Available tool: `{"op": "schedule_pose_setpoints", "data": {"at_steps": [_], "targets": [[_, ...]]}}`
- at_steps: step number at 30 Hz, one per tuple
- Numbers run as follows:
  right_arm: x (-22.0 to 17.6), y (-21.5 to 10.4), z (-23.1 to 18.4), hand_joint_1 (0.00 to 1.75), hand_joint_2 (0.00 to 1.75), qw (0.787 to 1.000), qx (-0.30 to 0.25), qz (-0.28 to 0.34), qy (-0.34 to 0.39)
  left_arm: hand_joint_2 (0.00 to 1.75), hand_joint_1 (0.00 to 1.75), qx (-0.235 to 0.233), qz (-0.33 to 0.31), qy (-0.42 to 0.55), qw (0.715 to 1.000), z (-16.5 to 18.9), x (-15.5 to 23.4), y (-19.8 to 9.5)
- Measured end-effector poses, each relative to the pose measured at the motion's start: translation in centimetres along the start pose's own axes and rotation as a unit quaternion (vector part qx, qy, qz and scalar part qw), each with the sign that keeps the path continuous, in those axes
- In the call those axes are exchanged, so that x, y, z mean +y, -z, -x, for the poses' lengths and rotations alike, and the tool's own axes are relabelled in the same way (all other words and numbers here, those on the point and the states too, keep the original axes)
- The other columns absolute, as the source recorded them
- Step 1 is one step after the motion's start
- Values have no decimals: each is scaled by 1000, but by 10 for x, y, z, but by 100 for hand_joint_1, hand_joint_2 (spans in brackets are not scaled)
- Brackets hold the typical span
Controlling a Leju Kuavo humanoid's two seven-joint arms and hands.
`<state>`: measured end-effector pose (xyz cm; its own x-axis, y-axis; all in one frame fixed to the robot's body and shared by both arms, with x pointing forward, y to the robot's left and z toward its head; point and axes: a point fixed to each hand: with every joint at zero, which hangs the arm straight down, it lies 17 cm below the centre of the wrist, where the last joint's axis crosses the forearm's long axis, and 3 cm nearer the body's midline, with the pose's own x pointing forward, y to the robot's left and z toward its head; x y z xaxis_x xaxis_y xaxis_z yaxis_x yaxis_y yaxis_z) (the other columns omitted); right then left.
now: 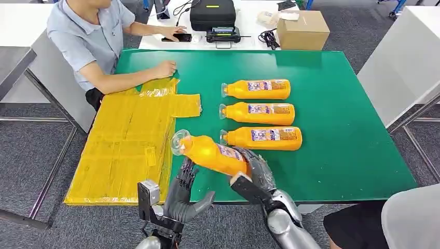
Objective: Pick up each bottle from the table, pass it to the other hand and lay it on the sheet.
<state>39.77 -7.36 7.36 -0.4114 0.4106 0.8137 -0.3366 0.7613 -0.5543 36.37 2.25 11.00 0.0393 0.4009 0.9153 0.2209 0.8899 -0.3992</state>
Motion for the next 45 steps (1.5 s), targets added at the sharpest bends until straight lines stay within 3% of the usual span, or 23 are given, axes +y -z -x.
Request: {"op": "schedule_pose_setpoints", "data": {"at_steps": [15, 27, 28, 29, 45], "targets": [[37, 13, -31, 175, 175, 999, -39, -31, 21, 175, 0, 11, -38, -56, 998, -2, 12, 19], [50, 17, -40, 175, 175, 997, -42, -49, 51, 175, 0, -28, -53, -55, 997, -20, 15, 26], [51, 18, -40, 175, 175, 996, -42, -51, 52, 175, 168, -30, -55, -53, 997, -21, 16, 26], [52, 18, -41, 175, 175, 996, -43, -52, 53, 175, 175, -32, -55, -53, 997, -22, 16, 27], [58, 20, -44, 175, 175, 995, -46, -69, 62, 175, 175, -57, -54, -49, 996, -33, 15, 30]]}}
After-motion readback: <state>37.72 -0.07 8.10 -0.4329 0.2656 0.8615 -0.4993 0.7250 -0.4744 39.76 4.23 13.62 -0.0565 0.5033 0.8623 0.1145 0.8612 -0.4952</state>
